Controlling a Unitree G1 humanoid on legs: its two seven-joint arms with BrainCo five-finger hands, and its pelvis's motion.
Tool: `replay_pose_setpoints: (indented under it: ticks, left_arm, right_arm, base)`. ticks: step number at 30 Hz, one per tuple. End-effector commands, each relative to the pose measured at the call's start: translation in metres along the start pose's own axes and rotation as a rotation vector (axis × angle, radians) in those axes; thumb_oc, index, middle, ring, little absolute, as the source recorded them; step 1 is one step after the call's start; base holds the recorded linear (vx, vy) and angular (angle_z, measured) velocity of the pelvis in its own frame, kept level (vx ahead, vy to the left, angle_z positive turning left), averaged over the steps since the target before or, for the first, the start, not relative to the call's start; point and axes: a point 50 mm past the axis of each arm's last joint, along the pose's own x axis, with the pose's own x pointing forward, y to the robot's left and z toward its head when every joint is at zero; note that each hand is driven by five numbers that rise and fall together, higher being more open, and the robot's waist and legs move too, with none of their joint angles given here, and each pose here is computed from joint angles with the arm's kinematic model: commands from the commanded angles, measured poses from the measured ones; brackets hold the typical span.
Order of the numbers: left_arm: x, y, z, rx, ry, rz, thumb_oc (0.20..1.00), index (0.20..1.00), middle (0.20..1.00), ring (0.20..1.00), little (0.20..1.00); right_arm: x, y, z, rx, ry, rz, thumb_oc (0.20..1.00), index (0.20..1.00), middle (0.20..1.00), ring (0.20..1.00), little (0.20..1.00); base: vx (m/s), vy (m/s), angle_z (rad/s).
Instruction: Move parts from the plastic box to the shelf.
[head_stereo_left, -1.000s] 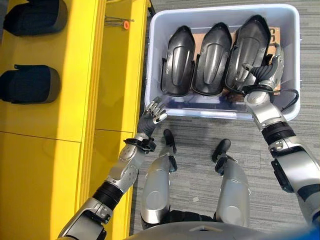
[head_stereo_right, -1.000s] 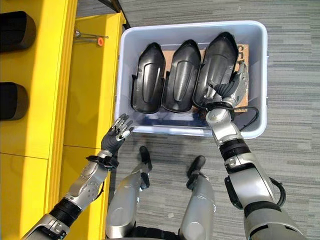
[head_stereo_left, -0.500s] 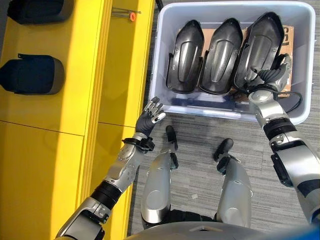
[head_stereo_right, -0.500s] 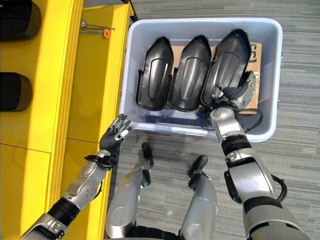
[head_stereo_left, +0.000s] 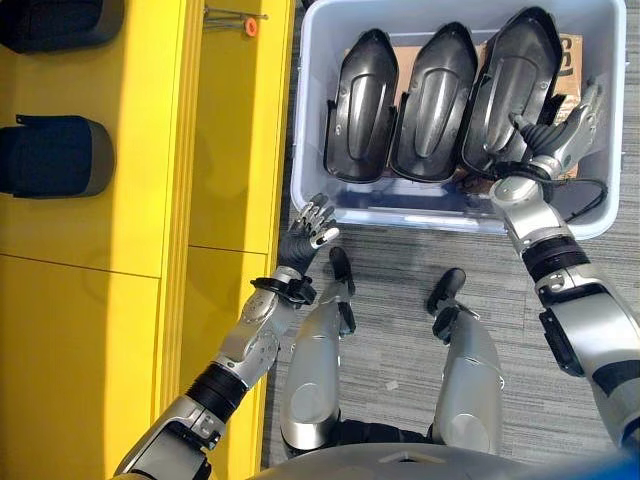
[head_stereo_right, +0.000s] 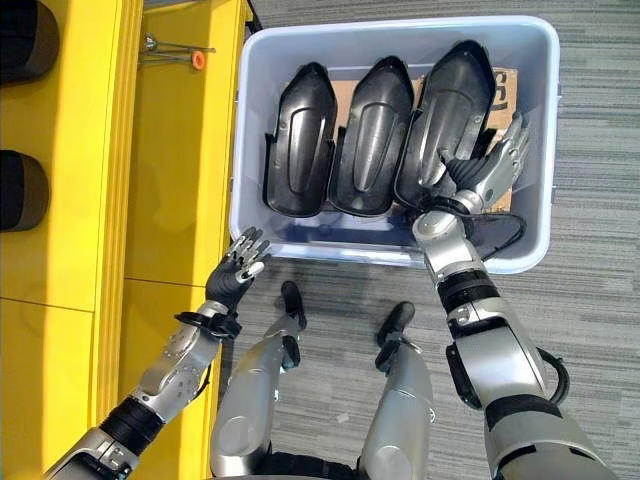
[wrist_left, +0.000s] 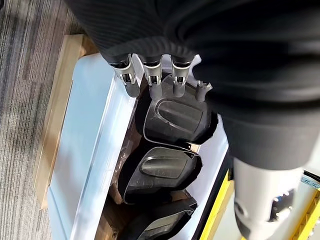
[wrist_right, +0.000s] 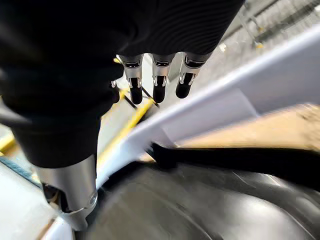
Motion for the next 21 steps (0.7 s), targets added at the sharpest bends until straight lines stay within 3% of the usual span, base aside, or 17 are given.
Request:
replay_pose_setpoints:
  ticks: [1,15,21]
  left_arm:
    - [0.000,-0.015,0.010,-0.029,-0.065,-0.080,1.000,1.000,1.000,1.000,1.000]
    - [0.003,-0.021,0.012,-0.025,-0.057,-0.083,1.000,1.000,1.000,1.000,1.000]
    - [0.003,-0.024,0.009,-0.027,-0.026,-0.112,1.000,1.000,1.000,1.000,1.000]
  right_arm:
    - [0.008,-0.004,0.011,0.199,0.070,-0.009,1.000,1.000,1.000,1.000,1.000]
    - [0.006,0.002,-0.007,0.282,0.237,0.042,1.000,1.000,1.000,1.000,1.000]
    - [0.012,0.002,-0.010,0.156,0.218,0.077,1.000,1.000,1.000,1.000,1.000]
  base:
    - [0.00,0.000,0.00]
    - [0.00,0.000,0.00]
    - [0.01,-0.017,0.01]
